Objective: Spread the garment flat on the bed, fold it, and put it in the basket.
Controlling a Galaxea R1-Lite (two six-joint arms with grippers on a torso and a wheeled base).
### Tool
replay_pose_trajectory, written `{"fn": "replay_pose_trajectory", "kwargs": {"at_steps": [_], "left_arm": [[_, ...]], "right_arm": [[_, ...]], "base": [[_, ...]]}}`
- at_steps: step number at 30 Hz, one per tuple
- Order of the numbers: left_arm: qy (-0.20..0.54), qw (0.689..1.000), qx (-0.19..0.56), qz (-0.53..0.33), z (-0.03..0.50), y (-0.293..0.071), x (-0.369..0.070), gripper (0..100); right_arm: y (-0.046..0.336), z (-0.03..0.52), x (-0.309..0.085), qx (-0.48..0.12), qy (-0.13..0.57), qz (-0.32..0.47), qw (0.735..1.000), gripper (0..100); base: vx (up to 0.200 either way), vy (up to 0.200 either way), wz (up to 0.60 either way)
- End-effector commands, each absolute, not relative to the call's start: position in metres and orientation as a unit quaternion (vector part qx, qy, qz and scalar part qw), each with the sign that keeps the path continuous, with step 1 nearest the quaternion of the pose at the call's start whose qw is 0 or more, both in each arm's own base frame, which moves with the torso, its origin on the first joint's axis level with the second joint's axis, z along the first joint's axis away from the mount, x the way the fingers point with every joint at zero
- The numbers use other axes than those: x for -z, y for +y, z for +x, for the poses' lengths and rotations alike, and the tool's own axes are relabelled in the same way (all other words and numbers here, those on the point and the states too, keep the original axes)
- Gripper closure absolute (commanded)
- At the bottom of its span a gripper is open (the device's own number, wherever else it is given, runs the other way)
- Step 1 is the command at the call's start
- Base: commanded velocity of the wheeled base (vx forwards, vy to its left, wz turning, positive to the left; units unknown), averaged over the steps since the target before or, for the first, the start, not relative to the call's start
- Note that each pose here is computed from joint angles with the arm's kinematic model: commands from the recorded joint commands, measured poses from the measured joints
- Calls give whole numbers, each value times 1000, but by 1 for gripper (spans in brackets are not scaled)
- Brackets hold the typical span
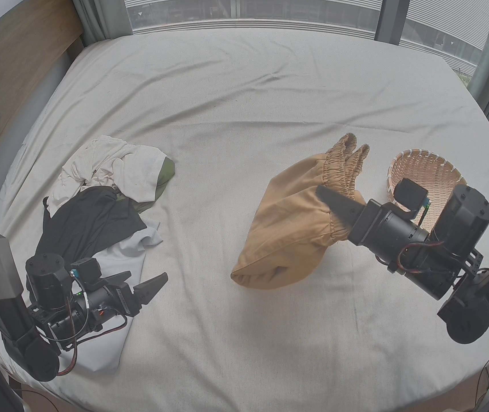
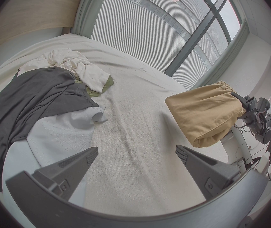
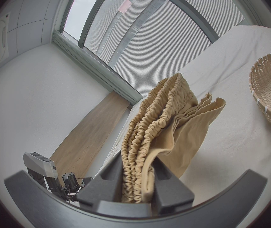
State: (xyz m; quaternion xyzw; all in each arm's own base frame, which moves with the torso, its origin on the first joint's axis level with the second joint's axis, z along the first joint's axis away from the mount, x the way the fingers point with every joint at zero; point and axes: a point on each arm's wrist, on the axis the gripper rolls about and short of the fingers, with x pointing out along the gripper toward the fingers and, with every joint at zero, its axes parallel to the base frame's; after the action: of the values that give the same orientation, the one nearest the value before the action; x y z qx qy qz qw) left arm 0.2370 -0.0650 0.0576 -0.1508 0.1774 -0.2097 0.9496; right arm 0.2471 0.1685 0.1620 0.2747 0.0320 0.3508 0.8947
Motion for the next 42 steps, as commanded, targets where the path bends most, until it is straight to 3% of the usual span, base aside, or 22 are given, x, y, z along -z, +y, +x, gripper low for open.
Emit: {"fn": "replay_pose_trajectory", "kwargs": {"at_steps": [1, 15, 24, 42], "left_arm": [[176, 950, 210, -151, 238, -65, -58, 0], [177, 949, 209, -154, 237, -64, -58, 0], [181, 949, 210, -154, 236, -65, -57, 0], [171, 945, 221, -170, 233, -69, -64, 0]], "right_arm": [[162, 259, -182, -339, -5, 261, 904, 100], [108, 292, -230, -250, -75, 239, 935, 100], [42, 312, -243, -131, -132, 214, 959, 100], [-36, 333, -197, -21, -89, 164, 982, 100]], "base": [[0, 0, 0], [0, 0, 0], [0, 0, 0], [0, 0, 0]]}}
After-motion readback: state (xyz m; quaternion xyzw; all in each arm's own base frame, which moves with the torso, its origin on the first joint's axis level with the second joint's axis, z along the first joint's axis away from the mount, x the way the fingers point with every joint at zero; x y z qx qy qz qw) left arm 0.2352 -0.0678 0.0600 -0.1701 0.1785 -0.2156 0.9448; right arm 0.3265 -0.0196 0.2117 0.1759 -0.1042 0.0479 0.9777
